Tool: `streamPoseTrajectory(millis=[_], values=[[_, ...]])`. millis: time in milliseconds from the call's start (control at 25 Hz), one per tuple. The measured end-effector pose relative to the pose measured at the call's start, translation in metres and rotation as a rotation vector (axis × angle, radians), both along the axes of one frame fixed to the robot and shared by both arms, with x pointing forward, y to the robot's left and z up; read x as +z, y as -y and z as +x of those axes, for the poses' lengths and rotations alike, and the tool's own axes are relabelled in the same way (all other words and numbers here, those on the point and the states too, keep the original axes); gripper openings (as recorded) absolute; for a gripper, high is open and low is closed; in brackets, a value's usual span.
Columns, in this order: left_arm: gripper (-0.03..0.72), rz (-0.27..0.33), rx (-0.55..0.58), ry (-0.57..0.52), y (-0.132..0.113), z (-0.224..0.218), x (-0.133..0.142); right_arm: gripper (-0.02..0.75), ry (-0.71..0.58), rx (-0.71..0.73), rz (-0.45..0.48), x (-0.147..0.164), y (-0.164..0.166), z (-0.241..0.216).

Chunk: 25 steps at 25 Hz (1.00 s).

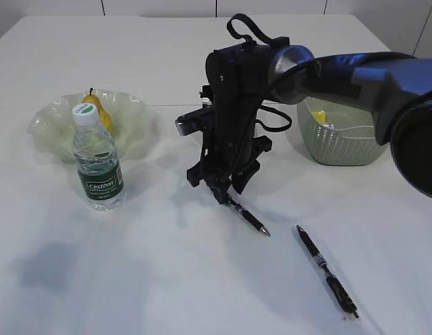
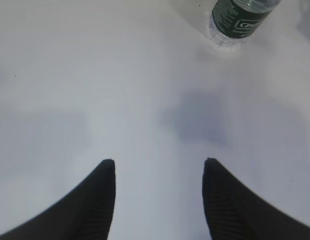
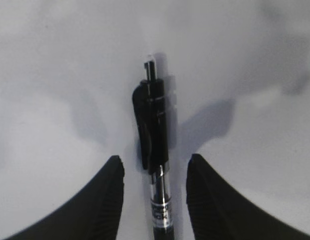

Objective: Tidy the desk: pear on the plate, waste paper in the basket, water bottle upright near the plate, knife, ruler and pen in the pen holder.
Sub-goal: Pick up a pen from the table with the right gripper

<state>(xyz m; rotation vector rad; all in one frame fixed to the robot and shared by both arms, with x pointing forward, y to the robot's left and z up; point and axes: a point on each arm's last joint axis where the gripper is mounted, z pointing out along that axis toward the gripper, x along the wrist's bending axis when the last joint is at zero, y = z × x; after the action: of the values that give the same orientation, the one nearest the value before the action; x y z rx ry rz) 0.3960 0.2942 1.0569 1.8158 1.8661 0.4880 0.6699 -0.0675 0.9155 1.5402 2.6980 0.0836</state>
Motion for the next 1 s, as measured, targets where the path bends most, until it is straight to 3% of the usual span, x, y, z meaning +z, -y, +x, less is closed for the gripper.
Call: streamPoseTrajectory(millis=[1000], values=[[0.393, 0.000, -0.002, -0.033, 0.000, 0.004, -0.004, 0.310, 0.006, 0.002, -0.006, -0.016, -0.004, 0.009]])
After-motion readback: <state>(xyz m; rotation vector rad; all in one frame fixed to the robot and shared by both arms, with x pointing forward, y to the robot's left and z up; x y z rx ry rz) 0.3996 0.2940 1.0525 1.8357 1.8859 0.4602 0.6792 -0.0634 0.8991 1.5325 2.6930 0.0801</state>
